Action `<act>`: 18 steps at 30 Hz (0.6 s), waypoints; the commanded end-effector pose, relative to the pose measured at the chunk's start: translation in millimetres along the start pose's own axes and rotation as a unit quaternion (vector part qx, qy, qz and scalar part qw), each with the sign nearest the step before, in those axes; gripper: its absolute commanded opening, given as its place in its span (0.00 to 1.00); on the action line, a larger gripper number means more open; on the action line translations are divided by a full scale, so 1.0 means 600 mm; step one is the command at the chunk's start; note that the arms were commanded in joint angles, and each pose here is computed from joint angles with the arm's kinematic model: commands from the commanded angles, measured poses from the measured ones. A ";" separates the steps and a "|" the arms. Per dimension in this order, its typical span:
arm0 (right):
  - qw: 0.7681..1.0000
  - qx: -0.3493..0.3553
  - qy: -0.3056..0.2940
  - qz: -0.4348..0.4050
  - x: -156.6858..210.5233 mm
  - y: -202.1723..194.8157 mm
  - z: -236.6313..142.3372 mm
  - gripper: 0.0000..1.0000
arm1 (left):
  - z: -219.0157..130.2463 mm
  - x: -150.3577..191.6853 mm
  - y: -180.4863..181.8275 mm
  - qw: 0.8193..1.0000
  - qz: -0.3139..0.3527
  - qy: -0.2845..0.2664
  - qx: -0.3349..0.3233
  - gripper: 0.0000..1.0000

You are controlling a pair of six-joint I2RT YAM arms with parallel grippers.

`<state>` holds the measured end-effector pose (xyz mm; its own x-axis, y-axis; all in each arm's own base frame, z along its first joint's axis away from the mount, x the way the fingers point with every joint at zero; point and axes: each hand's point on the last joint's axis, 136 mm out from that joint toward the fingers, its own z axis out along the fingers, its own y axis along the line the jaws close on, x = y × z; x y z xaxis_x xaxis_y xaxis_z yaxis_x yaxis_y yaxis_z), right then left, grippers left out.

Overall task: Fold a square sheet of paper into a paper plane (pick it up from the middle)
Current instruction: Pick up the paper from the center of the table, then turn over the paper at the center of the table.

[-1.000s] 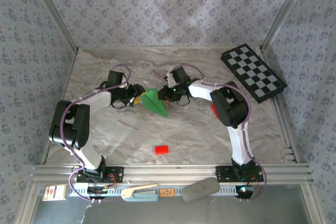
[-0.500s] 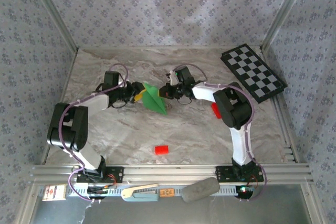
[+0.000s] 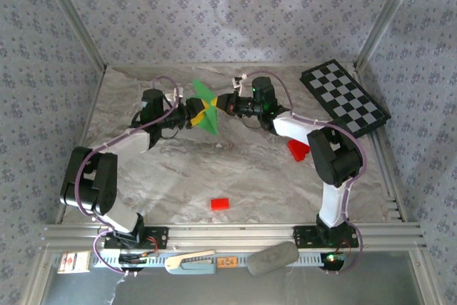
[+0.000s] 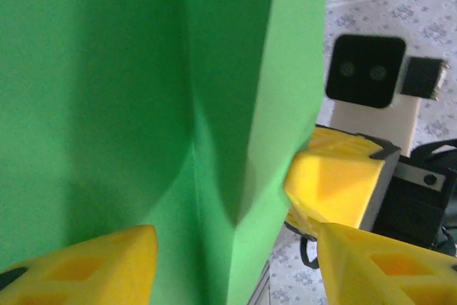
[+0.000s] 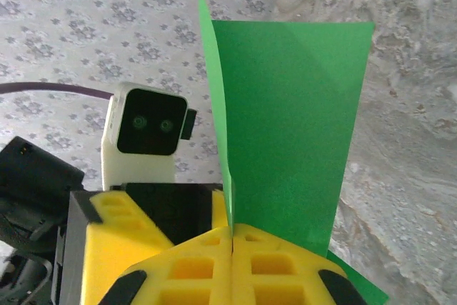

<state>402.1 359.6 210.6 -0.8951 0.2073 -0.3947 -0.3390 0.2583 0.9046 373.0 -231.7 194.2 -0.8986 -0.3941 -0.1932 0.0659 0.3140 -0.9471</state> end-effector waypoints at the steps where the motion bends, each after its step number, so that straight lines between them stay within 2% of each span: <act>1: 0.999 -0.051 -0.013 0.001 -0.017 0.057 -0.013 0.03 | -0.008 0.001 -0.059 0.998 0.039 0.000 0.054 0.59; 18: 0.997 -0.067 -0.024 0.036 -0.016 0.048 -0.025 0.04 | -0.012 0.007 -0.098 0.992 0.068 -0.005 0.103 0.38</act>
<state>398.9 355.4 224.0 -0.9143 0.2555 -0.3144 -0.2826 0.1537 0.9468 370.6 -241.9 225.4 -0.8865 -0.3878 -0.2525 0.1761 0.2220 -0.9590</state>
